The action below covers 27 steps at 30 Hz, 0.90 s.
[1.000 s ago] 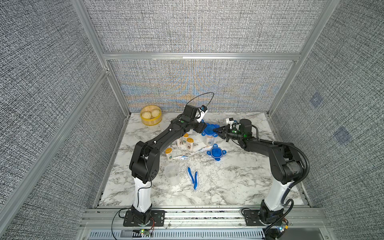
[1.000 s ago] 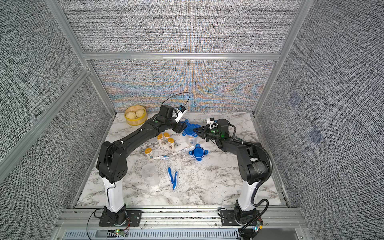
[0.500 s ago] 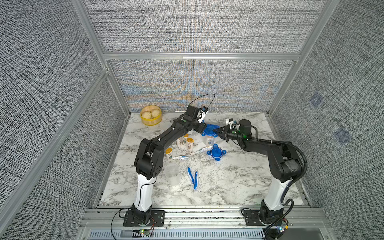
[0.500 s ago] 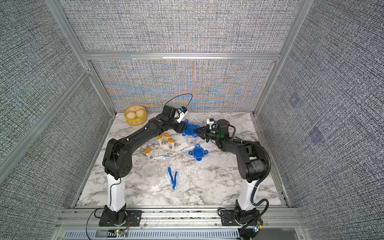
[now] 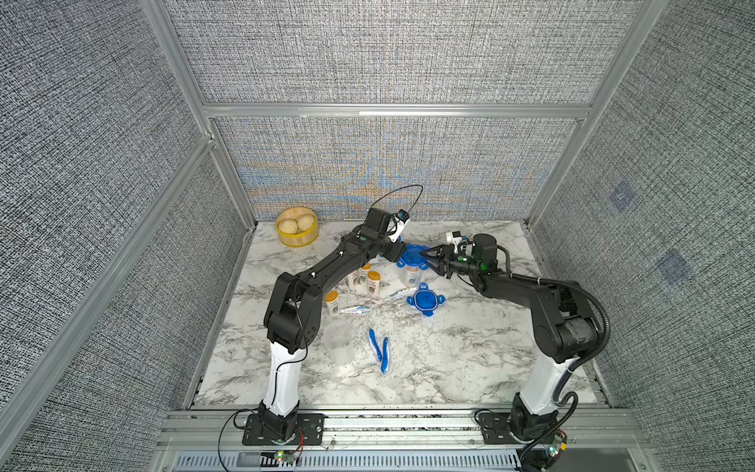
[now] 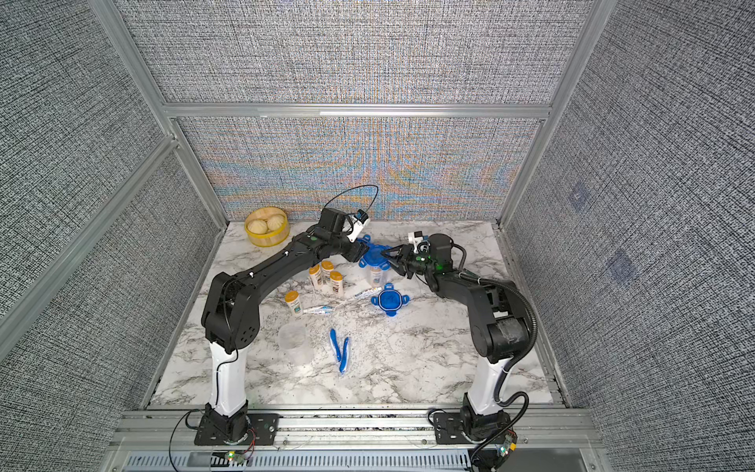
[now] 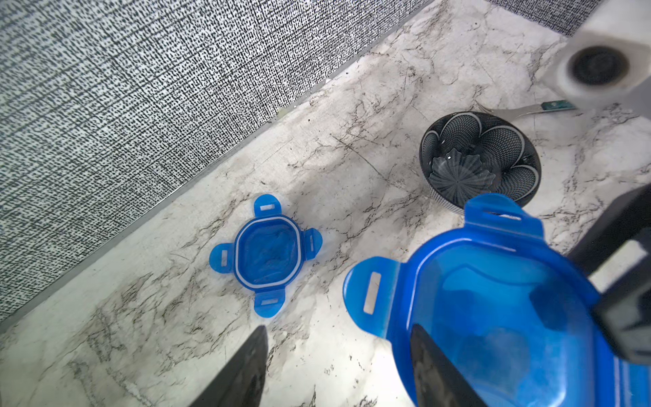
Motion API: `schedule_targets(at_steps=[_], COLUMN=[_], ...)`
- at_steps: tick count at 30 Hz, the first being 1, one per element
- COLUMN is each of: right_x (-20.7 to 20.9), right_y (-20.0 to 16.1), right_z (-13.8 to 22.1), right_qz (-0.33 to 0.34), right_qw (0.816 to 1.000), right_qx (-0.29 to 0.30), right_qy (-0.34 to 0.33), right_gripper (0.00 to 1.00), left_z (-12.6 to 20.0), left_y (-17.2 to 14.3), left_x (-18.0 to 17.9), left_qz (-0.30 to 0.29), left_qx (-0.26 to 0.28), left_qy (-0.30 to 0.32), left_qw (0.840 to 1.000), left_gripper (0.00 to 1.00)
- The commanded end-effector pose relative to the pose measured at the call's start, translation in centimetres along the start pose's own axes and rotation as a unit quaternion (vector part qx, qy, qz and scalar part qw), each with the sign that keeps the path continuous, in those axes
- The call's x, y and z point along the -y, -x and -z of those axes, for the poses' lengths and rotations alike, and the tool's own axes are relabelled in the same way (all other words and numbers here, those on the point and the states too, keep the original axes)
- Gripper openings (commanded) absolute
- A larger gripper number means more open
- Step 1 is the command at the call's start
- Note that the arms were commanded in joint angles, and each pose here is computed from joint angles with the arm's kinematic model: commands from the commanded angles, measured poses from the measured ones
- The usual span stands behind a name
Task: Pack away toiletry kits
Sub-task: Close the lid on the container.
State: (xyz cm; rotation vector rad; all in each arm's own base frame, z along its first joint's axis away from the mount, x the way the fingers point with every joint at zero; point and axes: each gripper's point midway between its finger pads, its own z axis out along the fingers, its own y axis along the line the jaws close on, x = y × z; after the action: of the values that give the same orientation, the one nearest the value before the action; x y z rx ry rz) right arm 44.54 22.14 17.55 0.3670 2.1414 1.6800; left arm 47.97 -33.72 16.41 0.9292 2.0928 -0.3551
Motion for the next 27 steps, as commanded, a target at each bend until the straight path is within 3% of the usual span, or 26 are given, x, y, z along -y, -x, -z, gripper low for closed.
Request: schedule_targets(at_steps=[1, 4, 9, 16, 21, 27], right_x=[0.6, 0.4, 1.5, 0.3, -1.1, -2.9], right_y=[-0.2, -0.3, -0.6, 0.2, 0.6, 0.4], right_z=[0.7, 1.5, 3.6, 7.1, 8.4, 8.0], right_qz=[0.016, 0.026, 0.051, 0.165, 0.219, 0.302], right_qw=[0.999, 0.998, 0.987, 0.946, 0.926, 0.906], right_qx=[0.007, 0.014, 0.040, 0.093, 0.105, 0.083], right_qy=[-0.026, -0.048, -0.145, -0.264, -0.288, -0.285], right_gripper=[0.41, 0.42, 0.43, 0.55, 0.59, 0.62], left_z=[-0.1, 0.0, 0.3, 0.9, 1.7, 2.1], left_y=[-1.9, -1.7, -1.2, 0.0, 1.2, 1.5], left_x=[0.4, 0.7, 1.1, 1.0, 0.0, 1.9], left_qz=[-0.003, -0.005, -0.008, 0.002, 0.009, 0.004], left_qx=[-0.037, -0.034, -0.026, -0.010, 0.001, 0.023], left_qy=[-0.010, -0.017, -0.031, -0.028, 0.001, -0.053], left_qw=[0.999, 0.999, 0.999, 1.000, 1.000, 0.998], left_gripper=[0.63, 0.63, 0.63, 0.66, 0.73, 0.84])
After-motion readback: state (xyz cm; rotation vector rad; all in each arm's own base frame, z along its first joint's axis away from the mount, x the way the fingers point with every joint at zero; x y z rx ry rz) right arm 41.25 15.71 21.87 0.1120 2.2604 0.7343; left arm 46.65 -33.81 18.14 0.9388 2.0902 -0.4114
